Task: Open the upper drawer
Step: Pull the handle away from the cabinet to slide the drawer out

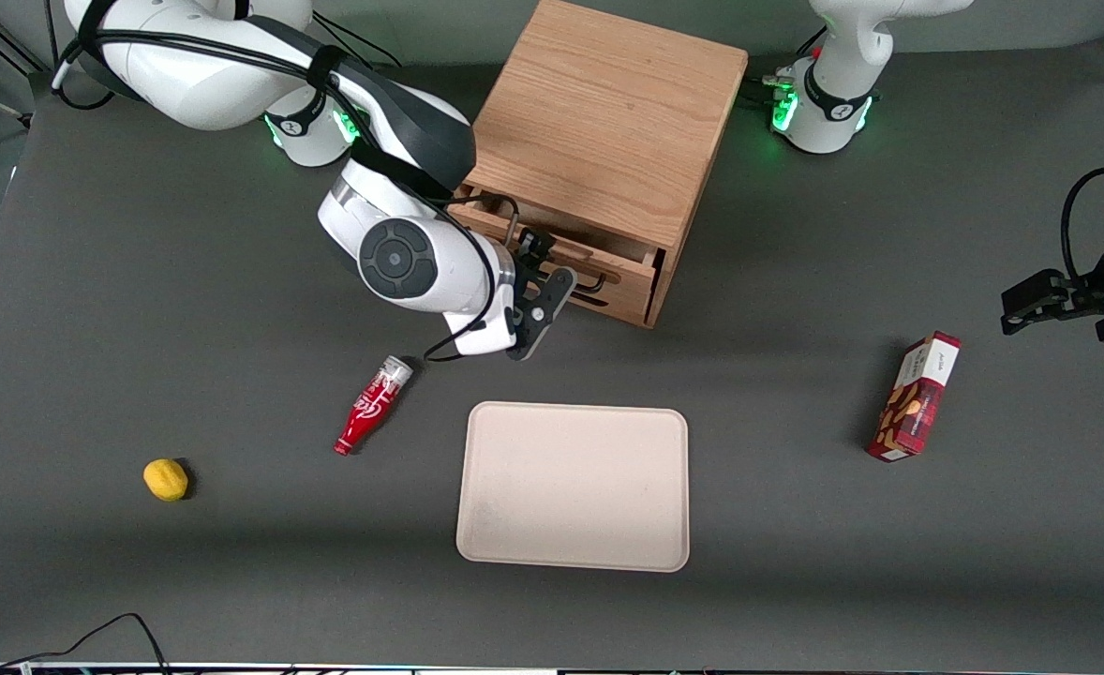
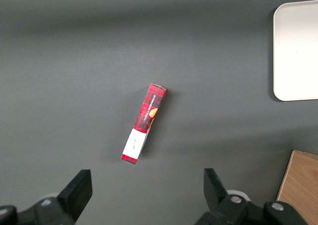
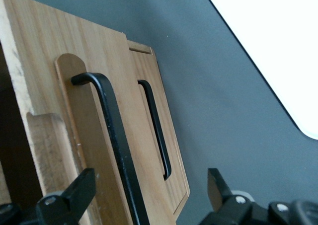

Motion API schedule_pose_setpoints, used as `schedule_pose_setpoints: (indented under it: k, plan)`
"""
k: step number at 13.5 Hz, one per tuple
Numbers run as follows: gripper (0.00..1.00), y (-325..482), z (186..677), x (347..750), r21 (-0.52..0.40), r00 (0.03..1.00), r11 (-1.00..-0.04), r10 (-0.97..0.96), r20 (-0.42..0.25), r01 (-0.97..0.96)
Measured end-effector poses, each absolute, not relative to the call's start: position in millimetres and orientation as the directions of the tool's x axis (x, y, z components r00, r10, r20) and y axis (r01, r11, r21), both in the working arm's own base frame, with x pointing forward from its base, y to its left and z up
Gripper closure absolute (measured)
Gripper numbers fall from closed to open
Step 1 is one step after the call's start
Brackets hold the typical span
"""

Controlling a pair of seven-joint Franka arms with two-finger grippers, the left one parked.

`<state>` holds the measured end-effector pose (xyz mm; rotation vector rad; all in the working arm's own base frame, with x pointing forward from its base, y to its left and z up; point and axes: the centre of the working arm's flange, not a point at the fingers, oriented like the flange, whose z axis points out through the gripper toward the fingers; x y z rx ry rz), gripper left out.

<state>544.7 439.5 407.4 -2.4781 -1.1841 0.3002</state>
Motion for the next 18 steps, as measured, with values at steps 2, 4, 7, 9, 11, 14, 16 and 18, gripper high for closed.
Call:
schedule_pose_setpoints:
  k: [2, 4, 7, 9, 11, 14, 16, 18]
  plan:
    - [0.0, 442, 403, 543, -0.427, 0.619, -0.572, 0.784, -0.035, 0.701]
    - [0.0, 443, 401, 543, -0.43, 0.618, -0.571, 0.785, -0.037, 0.7]
    - [0.0, 443, 392, 544, -0.436, 0.615, -0.57, 0.787, -0.047, 0.697]
    - [0.0, 443, 386, 544, -0.434, 0.612, -0.57, 0.789, -0.053, 0.697]
    - [0.0, 441, 380, 547, -0.429, 0.612, -0.574, 0.788, -0.058, 0.698]
    - [0.0, 430, 380, 561, -0.417, 0.623, -0.581, 0.781, -0.044, 0.699]
    - [0.0, 421, 385, 575, -0.407, 0.638, -0.592, 0.769, -0.027, 0.696]
    - [0.0, 411, 388, 589, -0.401, 0.657, -0.606, 0.754, -0.014, 0.687]
